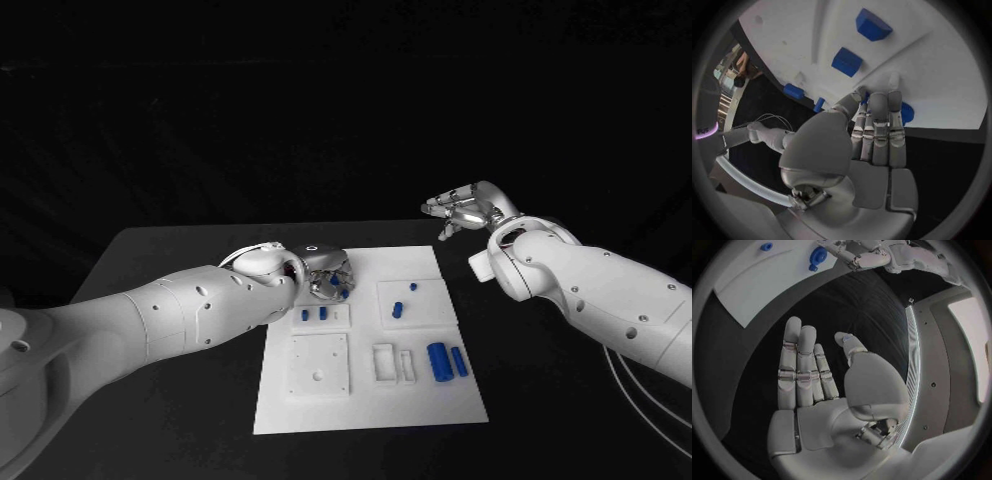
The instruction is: Assemble the parts on the task board
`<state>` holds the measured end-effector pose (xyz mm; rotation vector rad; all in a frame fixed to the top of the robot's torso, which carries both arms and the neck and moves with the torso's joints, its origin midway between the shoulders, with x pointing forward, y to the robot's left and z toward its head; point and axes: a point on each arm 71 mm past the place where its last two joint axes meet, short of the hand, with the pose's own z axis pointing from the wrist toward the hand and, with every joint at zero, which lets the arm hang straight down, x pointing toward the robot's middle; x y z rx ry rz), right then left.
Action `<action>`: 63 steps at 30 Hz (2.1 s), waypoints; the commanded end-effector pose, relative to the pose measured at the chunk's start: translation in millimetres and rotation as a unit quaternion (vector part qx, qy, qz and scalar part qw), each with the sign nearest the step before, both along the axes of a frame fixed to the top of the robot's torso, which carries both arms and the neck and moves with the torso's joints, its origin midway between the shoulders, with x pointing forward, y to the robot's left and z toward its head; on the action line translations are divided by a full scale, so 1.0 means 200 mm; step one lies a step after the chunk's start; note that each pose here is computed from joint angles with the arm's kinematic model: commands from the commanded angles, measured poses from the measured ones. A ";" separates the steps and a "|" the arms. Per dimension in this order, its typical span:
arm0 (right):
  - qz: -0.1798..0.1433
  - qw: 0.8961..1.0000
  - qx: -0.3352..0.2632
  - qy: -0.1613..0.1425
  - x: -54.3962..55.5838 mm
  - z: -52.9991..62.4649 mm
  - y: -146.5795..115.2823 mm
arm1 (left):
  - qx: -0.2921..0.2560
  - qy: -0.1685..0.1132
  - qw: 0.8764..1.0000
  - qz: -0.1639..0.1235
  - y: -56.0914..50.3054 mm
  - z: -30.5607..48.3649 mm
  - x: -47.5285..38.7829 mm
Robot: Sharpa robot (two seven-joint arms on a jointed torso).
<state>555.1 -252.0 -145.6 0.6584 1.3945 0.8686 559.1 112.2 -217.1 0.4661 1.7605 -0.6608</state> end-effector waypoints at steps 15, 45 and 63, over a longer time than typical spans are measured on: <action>0.008 1.000 -0.001 -0.003 0.00 0.00 0.01 | 0.012 0.027 1.000 -0.003 -0.01 -0.035 -0.010; 0.006 1.000 0.000 -0.004 0.00 0.00 0.00 | -0.046 0.000 0.999 0.023 0.08 0.030 -0.025; 0.001 1.000 -0.002 -0.003 0.00 0.00 -0.04 | -0.087 0.042 0.994 0.054 0.23 0.184 -0.080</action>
